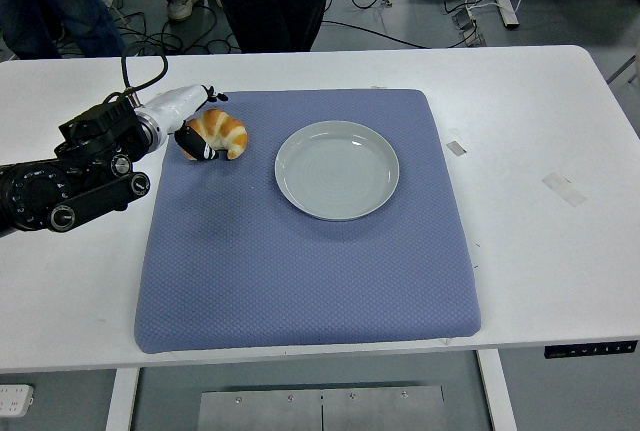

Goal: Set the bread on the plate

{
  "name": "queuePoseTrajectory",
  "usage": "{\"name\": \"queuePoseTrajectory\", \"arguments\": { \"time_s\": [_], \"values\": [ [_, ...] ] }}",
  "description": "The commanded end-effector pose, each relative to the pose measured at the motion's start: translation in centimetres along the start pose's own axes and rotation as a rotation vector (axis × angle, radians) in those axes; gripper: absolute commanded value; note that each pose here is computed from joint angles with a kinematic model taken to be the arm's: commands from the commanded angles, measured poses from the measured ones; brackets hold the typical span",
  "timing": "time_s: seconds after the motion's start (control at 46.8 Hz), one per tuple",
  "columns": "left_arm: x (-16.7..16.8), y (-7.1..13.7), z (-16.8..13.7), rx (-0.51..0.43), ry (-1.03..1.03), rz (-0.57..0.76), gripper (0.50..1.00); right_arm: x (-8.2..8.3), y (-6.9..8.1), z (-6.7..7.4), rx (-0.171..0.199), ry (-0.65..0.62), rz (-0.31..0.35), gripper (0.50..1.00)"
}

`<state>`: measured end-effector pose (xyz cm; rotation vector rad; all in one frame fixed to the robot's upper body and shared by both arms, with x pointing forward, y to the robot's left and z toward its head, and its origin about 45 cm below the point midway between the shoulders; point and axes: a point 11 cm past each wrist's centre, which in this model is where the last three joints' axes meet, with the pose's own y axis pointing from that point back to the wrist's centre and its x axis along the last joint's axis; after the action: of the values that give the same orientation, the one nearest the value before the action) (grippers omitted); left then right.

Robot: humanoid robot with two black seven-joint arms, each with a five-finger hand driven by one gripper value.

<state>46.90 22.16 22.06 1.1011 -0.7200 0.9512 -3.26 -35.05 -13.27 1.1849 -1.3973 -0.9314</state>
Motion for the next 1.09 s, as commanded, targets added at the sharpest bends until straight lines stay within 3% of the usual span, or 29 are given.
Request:
{"name": "queuePoseTrajectory", "arguments": {
  "time_s": [0.0, 0.299, 0.556, 0.94, 1.068],
  "values": [
    [-0.2, 0.0, -0.1, 0.0, 0.002, -0.021, 0.845, 0.0, 0.0, 0.0, 0.0, 0.0, 0.0, 1.0],
    [-0.5, -0.2, 0.0, -0.003, 0.004, -0.05, 0.752, 0.0, 0.0, 0.0, 0.0, 0.0, 0.0, 1.0],
    [-0.1, -0.2, 0.1, -0.008, 0.015, -0.042, 0.624, 0.0, 0.0, 0.0, 0.0, 0.0, 0.0, 1.0],
    [2.9, -0.3, 2.2, -0.046, 0.013, 0.008, 0.596, 0.0, 0.0, 0.0, 0.0, 0.0, 0.0, 1.0],
    [2.1, -0.6, 6.6, -0.127, -0.008, -0.004, 0.584, 0.0, 0.0, 0.0, 0.0, 0.0, 0.0, 1.0]
  ]
}}
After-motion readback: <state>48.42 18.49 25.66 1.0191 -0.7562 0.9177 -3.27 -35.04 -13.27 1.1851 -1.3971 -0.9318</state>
